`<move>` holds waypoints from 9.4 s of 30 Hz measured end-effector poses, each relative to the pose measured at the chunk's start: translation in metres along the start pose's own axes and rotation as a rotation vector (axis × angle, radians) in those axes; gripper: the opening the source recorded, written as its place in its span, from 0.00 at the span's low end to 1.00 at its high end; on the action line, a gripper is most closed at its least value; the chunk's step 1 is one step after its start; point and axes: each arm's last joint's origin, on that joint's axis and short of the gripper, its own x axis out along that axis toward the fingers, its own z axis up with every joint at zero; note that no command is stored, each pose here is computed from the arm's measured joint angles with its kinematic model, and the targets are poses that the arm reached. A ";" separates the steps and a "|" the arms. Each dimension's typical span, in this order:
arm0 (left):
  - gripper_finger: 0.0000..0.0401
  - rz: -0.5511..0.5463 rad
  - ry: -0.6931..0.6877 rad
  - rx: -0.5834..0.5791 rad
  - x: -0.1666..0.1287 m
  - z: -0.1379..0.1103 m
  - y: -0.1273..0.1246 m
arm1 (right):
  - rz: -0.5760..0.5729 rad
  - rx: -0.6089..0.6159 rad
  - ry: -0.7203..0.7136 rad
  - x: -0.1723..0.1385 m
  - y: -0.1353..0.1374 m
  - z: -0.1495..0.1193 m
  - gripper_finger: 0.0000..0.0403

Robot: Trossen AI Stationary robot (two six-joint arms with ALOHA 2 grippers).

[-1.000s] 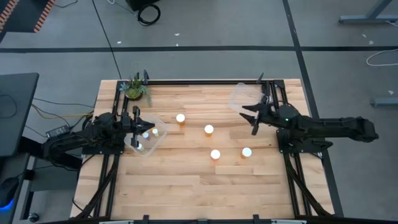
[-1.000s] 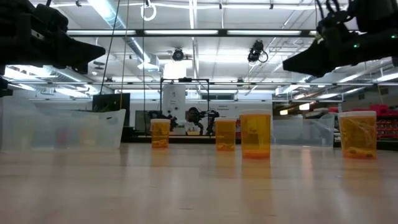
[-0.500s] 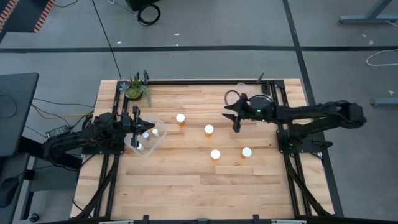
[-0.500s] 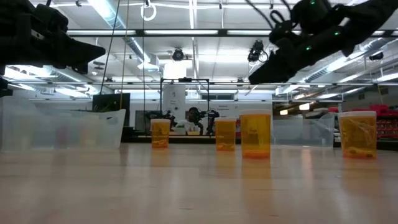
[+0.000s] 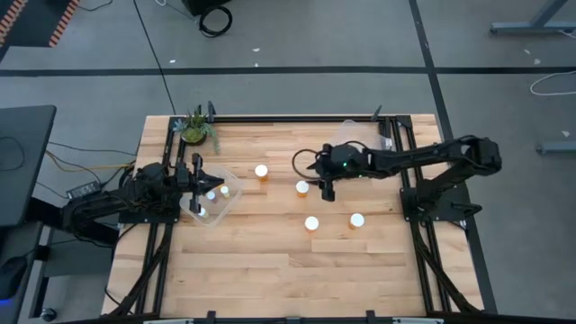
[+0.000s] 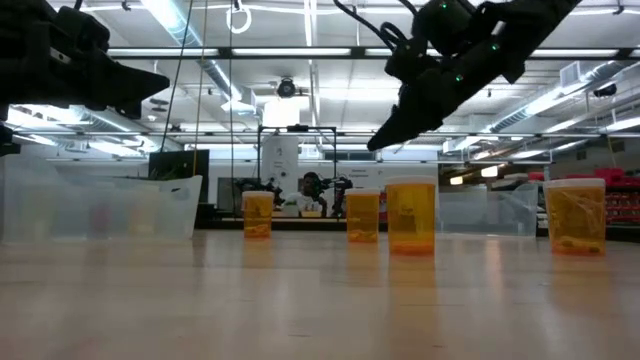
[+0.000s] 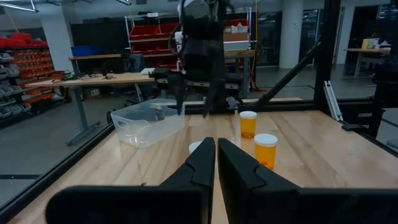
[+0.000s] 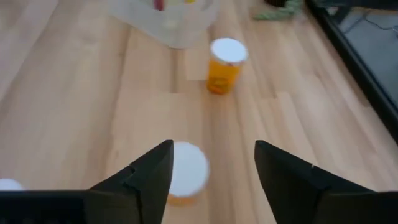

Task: Pick and place medicine bottles into bin by pill shape (circle, oval)
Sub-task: Put the large orange pill bottle into the right transparent bin

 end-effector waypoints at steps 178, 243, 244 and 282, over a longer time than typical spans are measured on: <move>0.08 0.000 0.001 0.000 0.000 0.000 0.000 | -0.468 0.317 0.370 -0.037 -0.104 -0.005 0.68; 0.07 0.000 0.001 0.000 0.000 0.000 0.000 | 0.069 -0.170 0.177 0.171 -0.032 0.110 0.66; 0.07 0.000 0.000 0.000 0.000 0.000 0.000 | 0.066 -0.168 0.178 0.171 -0.034 0.110 0.68; 0.09 0.000 0.000 0.000 0.000 0.000 0.000 | 0.080 -0.089 0.303 0.183 -0.049 0.084 0.55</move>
